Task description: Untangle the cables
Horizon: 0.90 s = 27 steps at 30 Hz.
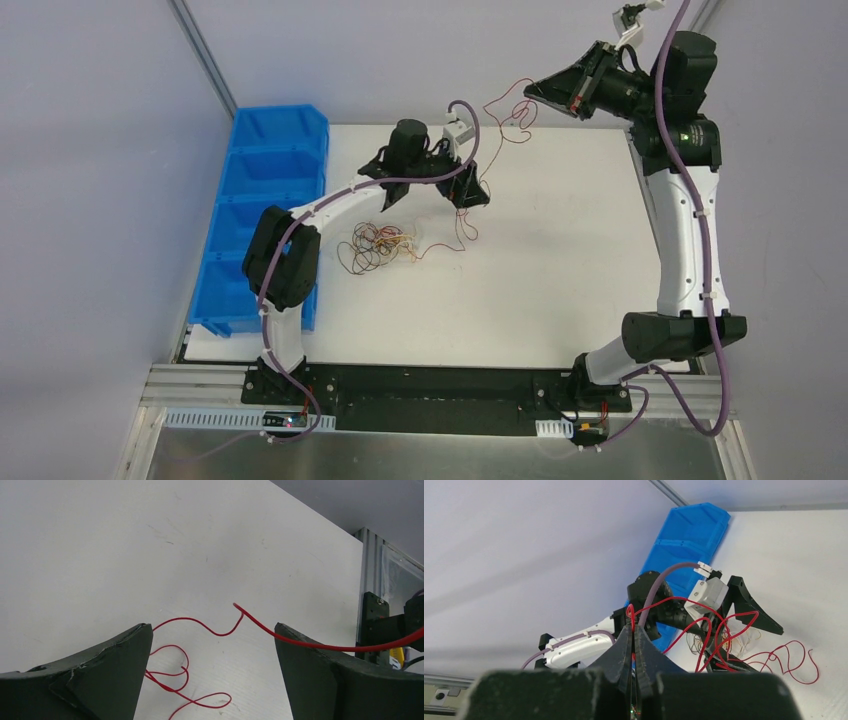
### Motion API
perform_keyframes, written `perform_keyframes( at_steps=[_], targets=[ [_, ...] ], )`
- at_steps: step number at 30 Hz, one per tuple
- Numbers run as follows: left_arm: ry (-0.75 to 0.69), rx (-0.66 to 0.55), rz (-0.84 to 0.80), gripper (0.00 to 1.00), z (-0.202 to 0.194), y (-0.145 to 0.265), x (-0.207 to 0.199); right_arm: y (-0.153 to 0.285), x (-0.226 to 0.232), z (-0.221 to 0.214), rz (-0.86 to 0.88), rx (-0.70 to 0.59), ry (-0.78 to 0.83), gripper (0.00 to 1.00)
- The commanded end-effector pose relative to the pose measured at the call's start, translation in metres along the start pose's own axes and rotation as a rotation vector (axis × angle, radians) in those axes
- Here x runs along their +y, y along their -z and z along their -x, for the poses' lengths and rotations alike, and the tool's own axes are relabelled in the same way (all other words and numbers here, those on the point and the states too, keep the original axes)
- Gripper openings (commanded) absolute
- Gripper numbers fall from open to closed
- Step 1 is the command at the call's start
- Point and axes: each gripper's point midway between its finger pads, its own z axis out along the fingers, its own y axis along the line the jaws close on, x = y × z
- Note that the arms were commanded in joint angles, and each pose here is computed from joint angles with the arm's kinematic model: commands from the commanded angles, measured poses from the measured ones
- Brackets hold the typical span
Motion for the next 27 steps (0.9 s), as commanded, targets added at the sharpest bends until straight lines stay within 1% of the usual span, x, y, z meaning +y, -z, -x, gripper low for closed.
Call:
perform_keyframes(
  at_steps=[1,3,5,6,8,9,10,13,14,15,18,19,21,22,24,27],
  targets=[
    [-0.043,-0.162,-0.027,0.92,0.025,-0.018,-0.007,0.003,0.022,0.020,0.030,-0.067,0.035,0.00],
    [-0.073,-0.235,-0.062,0.86,0.027,-0.023,-0.009,0.003,0.025,0.024,0.033,-0.078,0.034,0.00],
    [-0.063,-0.228,-0.077,0.78,0.024,-0.030,-0.010,0.004,0.026,0.029,0.032,-0.091,0.031,0.00],
    [-0.051,-0.227,-0.084,0.71,0.025,-0.032,-0.010,0.005,0.027,0.032,0.030,-0.098,0.028,0.00],
    [-0.029,-0.227,-0.098,0.53,0.028,-0.035,-0.011,0.008,0.023,0.039,0.019,-0.118,0.009,0.00],
    [-0.023,-0.231,-0.103,0.48,0.031,-0.036,-0.012,0.011,0.021,0.043,0.015,-0.129,-0.003,0.00],
    [-0.014,-0.238,-0.106,0.44,0.036,-0.036,-0.013,0.013,0.018,0.047,0.008,-0.139,-0.017,0.00],
    [-0.017,-0.260,-0.139,0.41,0.050,-0.039,-0.027,0.021,0.011,0.054,-0.007,-0.161,-0.037,0.00],
    [-0.027,-0.263,-0.150,0.36,0.052,-0.040,-0.032,0.022,0.009,0.056,-0.011,-0.167,-0.039,0.00],
    [-0.042,-0.266,-0.160,0.28,0.055,-0.042,-0.038,0.024,0.008,0.057,-0.014,-0.172,-0.039,0.00],
    [-0.077,-0.268,-0.192,0.00,0.061,-0.045,-0.053,0.030,0.002,0.062,-0.033,-0.192,-0.052,0.00],
    [-0.089,-0.272,-0.202,0.00,0.066,-0.045,-0.060,0.033,-0.003,0.065,-0.048,-0.206,-0.055,0.00],
    [-0.089,-0.298,-0.224,0.00,0.089,-0.042,-0.076,0.042,-0.017,0.071,-0.090,-0.241,-0.065,0.00],
    [-0.092,-0.324,-0.244,0.00,0.106,-0.039,-0.087,0.046,-0.025,0.074,-0.112,-0.256,-0.075,0.00],
    [-0.095,-0.418,-0.311,0.00,0.168,-0.024,-0.129,0.054,-0.045,0.076,-0.168,-0.276,-0.077,0.00],
    [-0.100,-0.607,-0.456,0.00,0.274,0.024,-0.211,0.061,-0.074,0.067,-0.255,-0.272,-0.057,0.00]
  ],
)
